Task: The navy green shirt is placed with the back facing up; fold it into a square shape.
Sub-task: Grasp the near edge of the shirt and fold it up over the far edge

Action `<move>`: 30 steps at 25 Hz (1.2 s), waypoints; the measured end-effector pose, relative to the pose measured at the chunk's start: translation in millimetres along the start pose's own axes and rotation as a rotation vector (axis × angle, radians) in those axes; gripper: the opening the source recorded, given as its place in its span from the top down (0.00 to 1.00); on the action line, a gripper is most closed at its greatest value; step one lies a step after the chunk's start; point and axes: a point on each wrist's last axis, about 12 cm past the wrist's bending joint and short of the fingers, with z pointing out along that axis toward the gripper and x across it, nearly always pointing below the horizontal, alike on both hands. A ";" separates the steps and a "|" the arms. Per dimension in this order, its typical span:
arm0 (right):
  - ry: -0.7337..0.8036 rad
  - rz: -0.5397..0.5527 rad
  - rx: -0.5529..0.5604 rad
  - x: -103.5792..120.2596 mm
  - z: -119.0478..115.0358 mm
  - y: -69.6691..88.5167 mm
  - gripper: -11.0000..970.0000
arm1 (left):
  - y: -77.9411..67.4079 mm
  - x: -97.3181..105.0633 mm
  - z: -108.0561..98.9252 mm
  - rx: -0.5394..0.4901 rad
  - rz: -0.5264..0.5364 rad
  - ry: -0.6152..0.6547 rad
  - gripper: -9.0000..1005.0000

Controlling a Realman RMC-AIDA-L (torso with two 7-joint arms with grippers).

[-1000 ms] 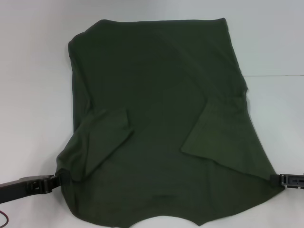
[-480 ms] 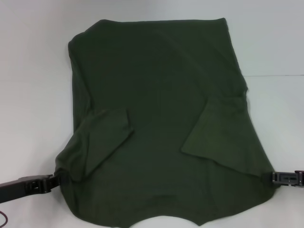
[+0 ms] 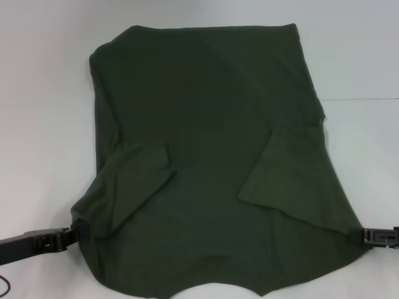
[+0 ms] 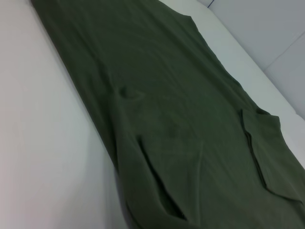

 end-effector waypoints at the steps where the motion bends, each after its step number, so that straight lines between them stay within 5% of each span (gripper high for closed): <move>1: 0.002 0.002 0.003 1.1 -0.4 -0.8 0.12 | 0.1 -0.2 0.1 -0.001 0.000 -0.001 0.97; 30: 0.015 0.013 -0.019 1.0 10.7 5.3 0.20 | 1.7 -1.6 -0.3 -0.013 0.003 -0.010 0.97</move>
